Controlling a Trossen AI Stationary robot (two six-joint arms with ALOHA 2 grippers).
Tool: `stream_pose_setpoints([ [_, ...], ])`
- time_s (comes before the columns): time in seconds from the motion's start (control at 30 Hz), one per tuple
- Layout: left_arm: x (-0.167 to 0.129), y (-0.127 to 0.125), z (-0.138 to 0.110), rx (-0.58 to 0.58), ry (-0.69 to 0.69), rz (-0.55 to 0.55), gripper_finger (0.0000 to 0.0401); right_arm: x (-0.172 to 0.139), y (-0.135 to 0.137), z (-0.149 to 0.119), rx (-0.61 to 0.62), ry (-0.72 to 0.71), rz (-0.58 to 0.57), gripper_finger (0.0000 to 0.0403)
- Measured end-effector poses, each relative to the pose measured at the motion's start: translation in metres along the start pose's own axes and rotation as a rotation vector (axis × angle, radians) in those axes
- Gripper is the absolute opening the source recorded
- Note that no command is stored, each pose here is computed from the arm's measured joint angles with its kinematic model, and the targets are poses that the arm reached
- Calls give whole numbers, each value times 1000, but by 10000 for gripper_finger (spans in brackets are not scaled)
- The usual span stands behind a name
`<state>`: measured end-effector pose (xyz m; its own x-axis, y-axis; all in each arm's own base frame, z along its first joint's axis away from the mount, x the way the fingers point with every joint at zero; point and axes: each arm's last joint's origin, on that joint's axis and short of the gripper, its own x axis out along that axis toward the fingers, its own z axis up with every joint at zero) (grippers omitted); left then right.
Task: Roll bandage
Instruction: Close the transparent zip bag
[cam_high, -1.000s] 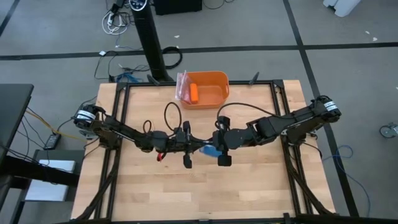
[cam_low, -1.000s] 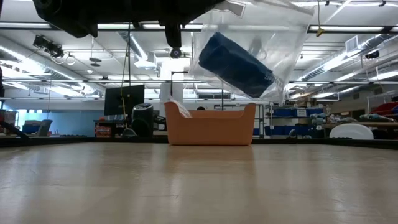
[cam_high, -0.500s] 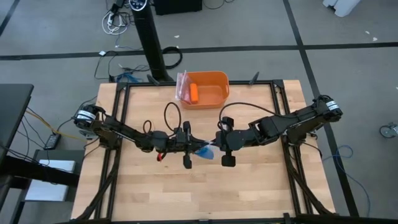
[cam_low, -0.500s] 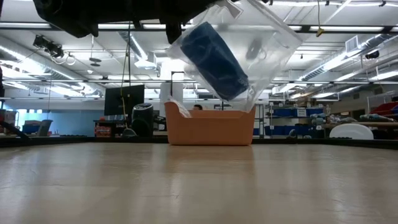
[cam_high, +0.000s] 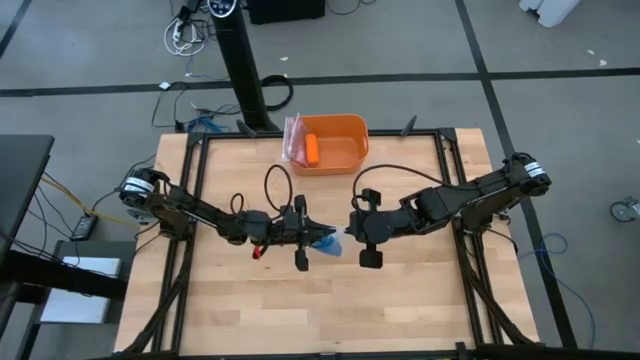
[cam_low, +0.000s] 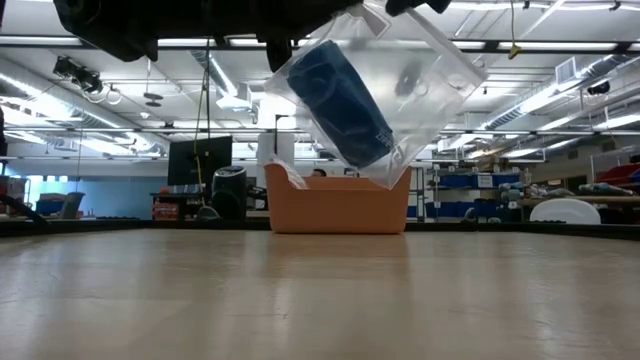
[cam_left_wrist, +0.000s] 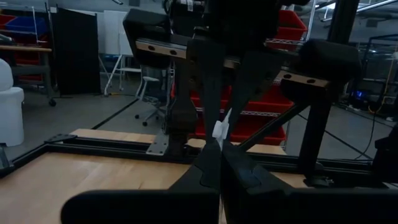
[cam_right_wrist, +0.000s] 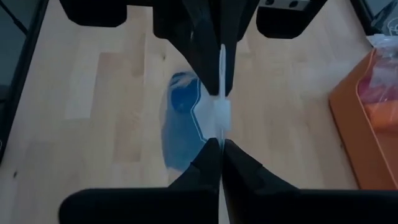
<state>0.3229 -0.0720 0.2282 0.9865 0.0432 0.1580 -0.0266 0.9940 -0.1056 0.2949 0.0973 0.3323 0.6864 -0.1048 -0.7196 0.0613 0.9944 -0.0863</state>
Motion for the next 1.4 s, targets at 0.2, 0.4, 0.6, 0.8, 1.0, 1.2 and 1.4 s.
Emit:
stream_pose_setpoints([
  [0.2, -1, 0, 2, -6, -21, 4, 1, -3, 2, -8, -25, 64, 9, 41],
  [0.4, -1, 0, 2, -3, -16, 0, 1, -18, 3, 2, 12, 18, -26, 128],
  [0.6, -1, 0, 2, -3, -11, -8, 1, -25, 5, 17, 7, -103, -32, 179],
  [0.8, 0, 0, 2, -2, -10, -9, 1, -23, 2, 22, -2, -137, -39, 170],
  [1.0, 0, 0, 1, -2, -9, -8, 1, -18, -4, 25, -14, -139, -42, 139],
  [1.2, 0, 0, 1, -2, -8, -8, 1, -3, -2, 26, -28, -109, -16, 115],
  [1.4, 0, 0, 1, -1, -7, -8, 1, -2, -1, 27, -31, -116, -14, 84],
])
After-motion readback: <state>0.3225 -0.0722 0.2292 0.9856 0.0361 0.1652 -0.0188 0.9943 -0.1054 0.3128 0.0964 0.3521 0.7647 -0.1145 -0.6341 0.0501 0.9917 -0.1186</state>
